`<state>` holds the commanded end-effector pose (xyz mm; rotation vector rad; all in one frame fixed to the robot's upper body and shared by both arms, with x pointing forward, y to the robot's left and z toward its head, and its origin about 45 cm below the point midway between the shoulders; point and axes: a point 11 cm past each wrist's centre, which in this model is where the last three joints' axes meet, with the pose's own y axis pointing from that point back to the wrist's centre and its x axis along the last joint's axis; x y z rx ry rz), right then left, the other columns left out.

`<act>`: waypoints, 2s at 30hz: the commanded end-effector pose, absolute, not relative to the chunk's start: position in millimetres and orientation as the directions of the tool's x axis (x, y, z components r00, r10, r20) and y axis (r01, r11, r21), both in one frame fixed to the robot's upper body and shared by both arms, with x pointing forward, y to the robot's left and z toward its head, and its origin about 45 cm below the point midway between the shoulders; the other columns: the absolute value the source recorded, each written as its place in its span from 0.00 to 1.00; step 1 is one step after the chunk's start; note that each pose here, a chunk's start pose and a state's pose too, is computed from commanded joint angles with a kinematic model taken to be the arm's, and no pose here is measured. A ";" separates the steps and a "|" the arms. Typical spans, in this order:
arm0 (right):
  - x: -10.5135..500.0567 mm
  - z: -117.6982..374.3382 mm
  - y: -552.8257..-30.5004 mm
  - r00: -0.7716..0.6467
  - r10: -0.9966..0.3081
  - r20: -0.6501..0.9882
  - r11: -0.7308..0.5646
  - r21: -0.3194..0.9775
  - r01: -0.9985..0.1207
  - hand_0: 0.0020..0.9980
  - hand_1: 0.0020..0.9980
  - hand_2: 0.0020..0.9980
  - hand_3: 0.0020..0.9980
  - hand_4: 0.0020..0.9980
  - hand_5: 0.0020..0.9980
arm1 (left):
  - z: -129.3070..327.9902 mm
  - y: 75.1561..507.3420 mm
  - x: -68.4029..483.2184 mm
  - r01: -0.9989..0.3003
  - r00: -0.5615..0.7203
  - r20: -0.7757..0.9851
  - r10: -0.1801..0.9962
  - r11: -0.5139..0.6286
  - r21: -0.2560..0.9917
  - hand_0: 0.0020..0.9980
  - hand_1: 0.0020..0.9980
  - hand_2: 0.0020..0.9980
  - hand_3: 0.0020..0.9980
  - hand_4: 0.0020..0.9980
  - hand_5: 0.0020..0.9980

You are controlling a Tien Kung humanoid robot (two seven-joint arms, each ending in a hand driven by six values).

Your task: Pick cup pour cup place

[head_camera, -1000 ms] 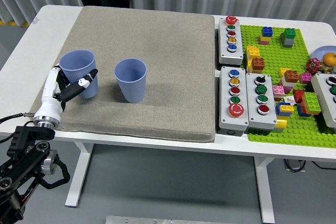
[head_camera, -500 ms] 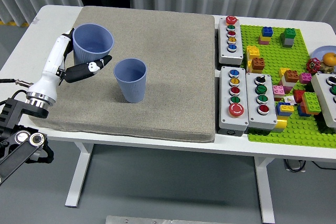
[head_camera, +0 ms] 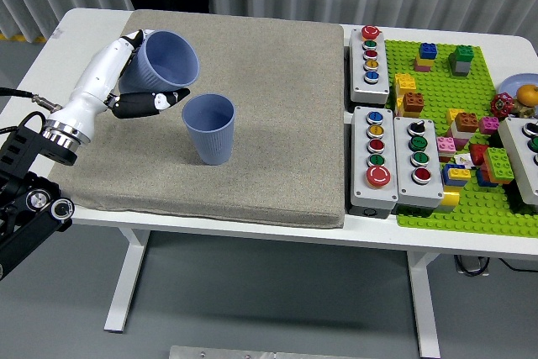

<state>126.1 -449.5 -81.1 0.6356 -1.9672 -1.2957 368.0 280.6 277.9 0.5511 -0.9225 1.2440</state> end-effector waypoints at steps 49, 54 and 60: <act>132.0 -78.7 -451.5 -0.648 -0.712 0.270 0.386 0.922 -0.040 0.71 0.63 0.59 0.57 0.00 0.11 | 288.8 277.4 369.8 -0.931 -0.033 0.999 0.039 0.362 -0.045 0.55 0.54 0.58 0.59 0.72 0.14; 131.5 -78.7 -451.8 -0.648 -0.711 0.271 0.387 0.921 -0.039 0.71 0.63 0.59 0.57 0.00 0.11 | 292.2 278.2 369.8 -0.928 -0.042 0.999 -0.003 0.372 -0.038 0.56 0.54 0.58 0.59 0.72 0.14; 131.5 -78.5 -452.1 -0.649 -0.711 0.272 0.387 0.921 -0.039 0.71 0.63 0.59 0.57 0.00 0.11 | 295.0 278.3 370.6 -0.925 -0.049 0.998 -0.032 0.379 -0.034 0.56 0.54 0.58 0.59 0.72 0.14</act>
